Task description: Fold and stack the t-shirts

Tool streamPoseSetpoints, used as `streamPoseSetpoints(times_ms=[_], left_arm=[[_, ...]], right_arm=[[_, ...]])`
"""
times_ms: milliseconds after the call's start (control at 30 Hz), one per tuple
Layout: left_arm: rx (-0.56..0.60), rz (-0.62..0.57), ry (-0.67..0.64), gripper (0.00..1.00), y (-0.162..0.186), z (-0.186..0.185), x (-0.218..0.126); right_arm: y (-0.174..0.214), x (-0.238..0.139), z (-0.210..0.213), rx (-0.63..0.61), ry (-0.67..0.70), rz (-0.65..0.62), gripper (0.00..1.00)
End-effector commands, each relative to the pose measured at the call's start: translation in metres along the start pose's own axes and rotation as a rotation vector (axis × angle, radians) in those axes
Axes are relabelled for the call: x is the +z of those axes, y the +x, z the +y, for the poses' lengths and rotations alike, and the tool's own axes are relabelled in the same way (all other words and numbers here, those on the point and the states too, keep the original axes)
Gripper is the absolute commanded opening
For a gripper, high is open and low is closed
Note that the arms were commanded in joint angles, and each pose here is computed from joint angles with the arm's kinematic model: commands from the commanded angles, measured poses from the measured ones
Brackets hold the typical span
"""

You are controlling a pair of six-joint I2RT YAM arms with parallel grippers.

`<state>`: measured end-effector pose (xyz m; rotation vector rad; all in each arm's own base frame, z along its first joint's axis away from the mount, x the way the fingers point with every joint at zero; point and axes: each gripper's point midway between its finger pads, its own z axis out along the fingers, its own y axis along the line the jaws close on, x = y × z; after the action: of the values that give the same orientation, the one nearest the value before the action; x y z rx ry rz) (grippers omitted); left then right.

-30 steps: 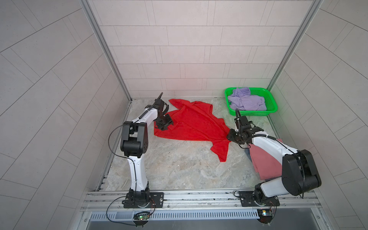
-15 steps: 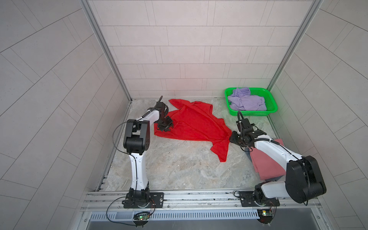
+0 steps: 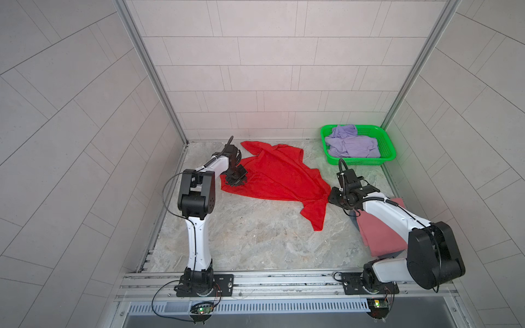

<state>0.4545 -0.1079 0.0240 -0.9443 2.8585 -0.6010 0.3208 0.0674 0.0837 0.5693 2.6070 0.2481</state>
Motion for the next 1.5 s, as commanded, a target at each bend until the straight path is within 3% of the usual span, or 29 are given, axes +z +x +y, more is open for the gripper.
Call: streamPoseSetpoints(times_ms=[0,167,467,533,867,1200,1300,1467], left_arm=[[-0.002,0.027,-0.03,0.18,0.005,0.003,0.004],[0.0,0.018,-0.035,0.21,0.006,0.004,-0.002],[0.003,-0.003,-0.014,0.01,0.004,-0.004,-0.014],[0.002,0.002,-0.01,0.0,0.006,-0.004,-0.016],[0.031,-0.021,-0.023,0.12,0.012,0.001,-0.032],[0.05,-0.003,-0.028,0.13,0.017,0.003,-0.033],[0.051,0.018,-0.018,0.19,0.021,0.002,-0.03],[0.051,0.017,-0.021,0.19,0.021,0.004,-0.03]], right_arm=[[-0.003,0.0,-0.004,-0.001,0.031,-0.005,0.47],[-0.004,0.002,-0.001,-0.013,0.027,0.002,0.48],[-0.005,0.005,0.003,-0.021,0.015,0.011,0.48],[-0.004,0.005,0.002,-0.023,0.015,0.013,0.48],[-0.002,0.005,0.003,-0.014,-0.001,0.008,0.47],[0.003,0.007,0.002,0.007,-0.016,0.01,0.47],[0.004,0.006,0.002,0.011,-0.021,0.007,0.47],[0.006,0.007,-0.001,0.018,-0.018,0.004,0.47]])
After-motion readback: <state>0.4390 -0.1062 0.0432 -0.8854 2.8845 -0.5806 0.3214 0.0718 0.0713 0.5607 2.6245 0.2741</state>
